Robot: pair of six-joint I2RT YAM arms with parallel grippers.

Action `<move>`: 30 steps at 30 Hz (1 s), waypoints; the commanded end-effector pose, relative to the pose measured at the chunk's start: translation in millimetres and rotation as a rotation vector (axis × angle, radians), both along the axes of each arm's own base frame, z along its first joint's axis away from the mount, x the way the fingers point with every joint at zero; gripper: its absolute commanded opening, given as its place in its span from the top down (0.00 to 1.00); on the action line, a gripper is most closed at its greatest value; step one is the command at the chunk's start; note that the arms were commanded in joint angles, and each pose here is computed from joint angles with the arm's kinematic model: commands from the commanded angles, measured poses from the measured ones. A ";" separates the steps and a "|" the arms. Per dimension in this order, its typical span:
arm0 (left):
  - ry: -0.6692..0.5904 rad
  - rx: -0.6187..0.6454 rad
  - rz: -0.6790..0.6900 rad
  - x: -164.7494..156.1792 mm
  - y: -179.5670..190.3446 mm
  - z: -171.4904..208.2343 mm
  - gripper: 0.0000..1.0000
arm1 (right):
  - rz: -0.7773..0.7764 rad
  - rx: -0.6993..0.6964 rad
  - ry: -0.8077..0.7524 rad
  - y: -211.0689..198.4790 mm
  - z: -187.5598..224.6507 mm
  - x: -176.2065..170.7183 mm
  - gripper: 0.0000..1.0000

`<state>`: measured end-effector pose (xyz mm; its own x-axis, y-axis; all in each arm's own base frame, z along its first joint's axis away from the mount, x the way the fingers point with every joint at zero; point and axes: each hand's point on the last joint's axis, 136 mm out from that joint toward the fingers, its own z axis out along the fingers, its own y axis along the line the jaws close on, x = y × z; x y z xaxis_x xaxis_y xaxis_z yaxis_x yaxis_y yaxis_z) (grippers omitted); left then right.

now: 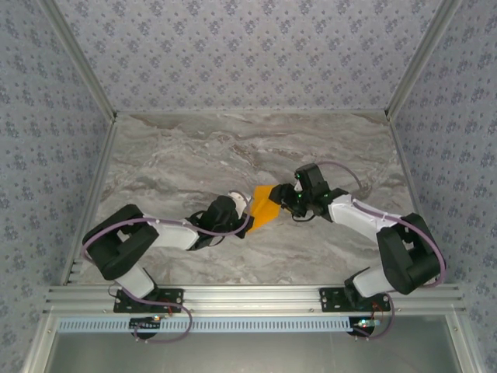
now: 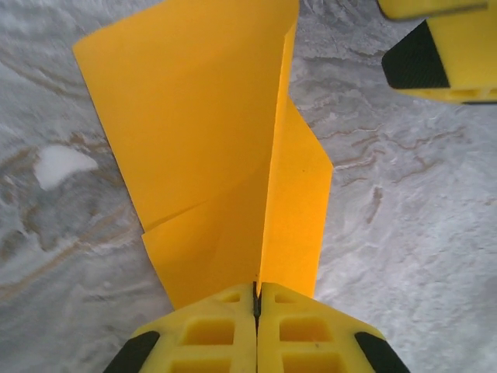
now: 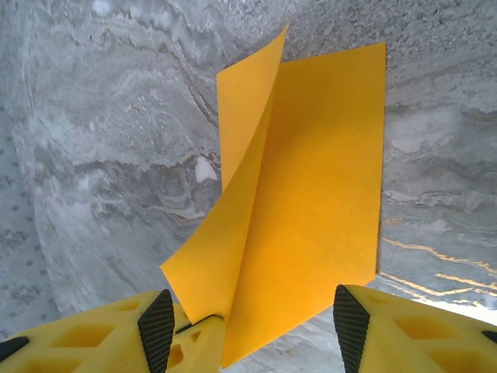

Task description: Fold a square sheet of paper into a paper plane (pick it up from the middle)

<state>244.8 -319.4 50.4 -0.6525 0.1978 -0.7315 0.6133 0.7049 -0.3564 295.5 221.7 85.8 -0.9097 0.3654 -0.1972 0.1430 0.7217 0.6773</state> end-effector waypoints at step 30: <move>0.311 -0.232 0.103 -15.3 -14.3 6.9 0.83 | 0.170 0.062 -0.009 29.7 -43.0 1.4 0.48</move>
<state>227.6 -328.5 51.5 -0.8548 -0.0195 -0.5187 0.3773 0.6629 -0.6467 293.0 243.5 37.8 -0.9568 0.2270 -0.1820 0.0344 0.7095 0.7038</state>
